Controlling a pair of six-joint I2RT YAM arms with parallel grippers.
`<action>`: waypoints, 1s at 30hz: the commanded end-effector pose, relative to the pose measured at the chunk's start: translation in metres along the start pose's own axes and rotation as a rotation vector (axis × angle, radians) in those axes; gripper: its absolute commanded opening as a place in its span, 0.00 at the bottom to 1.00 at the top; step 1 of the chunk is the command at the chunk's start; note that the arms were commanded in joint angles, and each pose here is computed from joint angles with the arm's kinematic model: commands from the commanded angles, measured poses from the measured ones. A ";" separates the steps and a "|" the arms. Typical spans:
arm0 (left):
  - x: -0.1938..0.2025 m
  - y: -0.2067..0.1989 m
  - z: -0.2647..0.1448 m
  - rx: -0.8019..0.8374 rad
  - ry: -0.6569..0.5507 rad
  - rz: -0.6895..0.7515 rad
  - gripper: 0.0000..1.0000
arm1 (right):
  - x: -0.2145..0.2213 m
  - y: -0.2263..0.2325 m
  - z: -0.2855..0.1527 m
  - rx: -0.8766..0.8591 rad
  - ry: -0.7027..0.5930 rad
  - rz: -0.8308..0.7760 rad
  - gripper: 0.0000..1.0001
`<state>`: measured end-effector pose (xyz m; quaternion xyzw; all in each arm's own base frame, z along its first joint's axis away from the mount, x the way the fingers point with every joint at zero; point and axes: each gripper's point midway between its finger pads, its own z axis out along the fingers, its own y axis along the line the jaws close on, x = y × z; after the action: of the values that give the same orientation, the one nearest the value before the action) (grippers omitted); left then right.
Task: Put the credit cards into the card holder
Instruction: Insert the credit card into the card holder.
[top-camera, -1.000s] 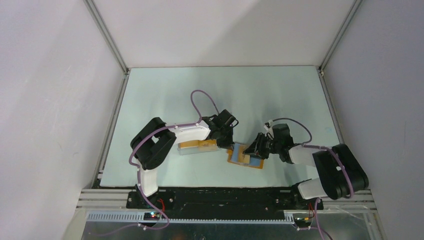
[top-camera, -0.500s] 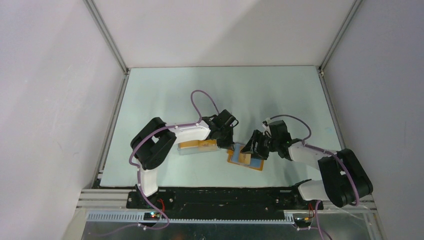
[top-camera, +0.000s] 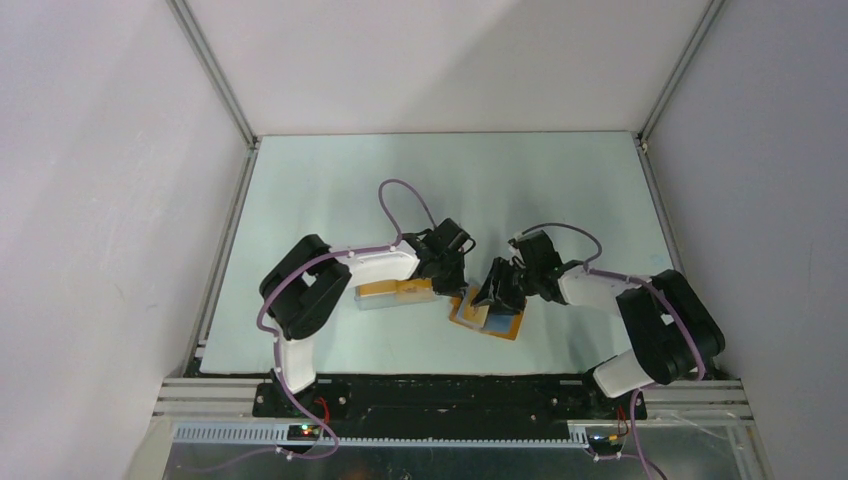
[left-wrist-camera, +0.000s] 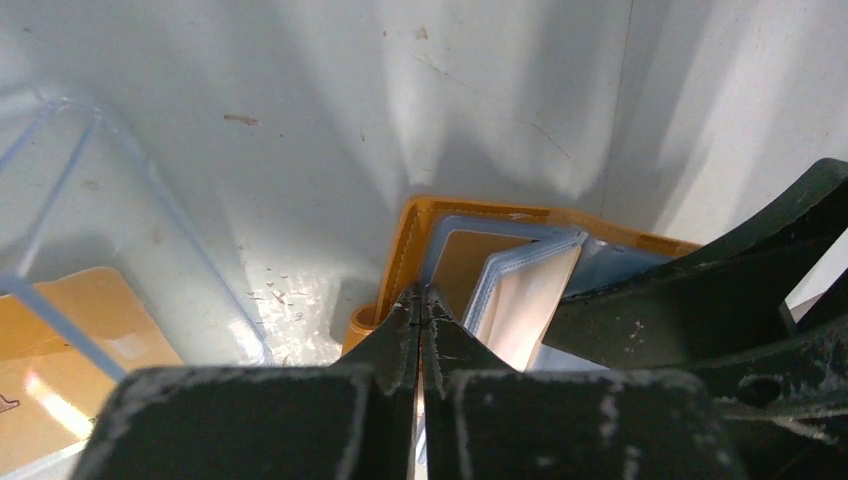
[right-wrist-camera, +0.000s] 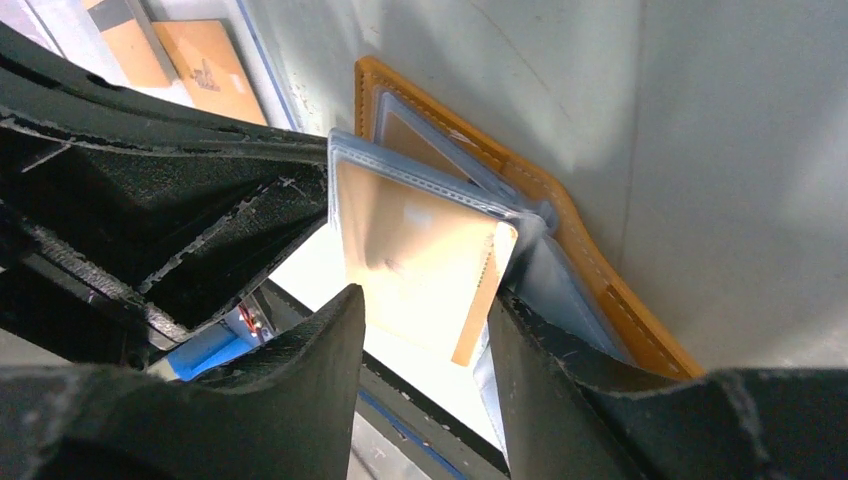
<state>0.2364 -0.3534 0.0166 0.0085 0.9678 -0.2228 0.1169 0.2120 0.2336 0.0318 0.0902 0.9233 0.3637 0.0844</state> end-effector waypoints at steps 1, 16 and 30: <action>0.027 0.030 0.016 -0.081 0.070 -0.019 0.00 | -0.014 0.036 0.006 -0.086 -0.038 -0.090 0.53; 0.025 0.036 0.005 -0.098 0.028 -0.041 0.00 | -0.034 0.040 -0.046 0.097 -0.059 -0.250 0.78; 0.029 0.033 0.008 -0.089 0.047 -0.040 0.00 | -0.053 -0.026 -0.090 0.218 -0.096 -0.119 0.78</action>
<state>0.2352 -0.3506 0.0179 -0.0139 0.9632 -0.2355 0.1290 0.2396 0.1760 0.0837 0.0387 0.9514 0.2758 0.1316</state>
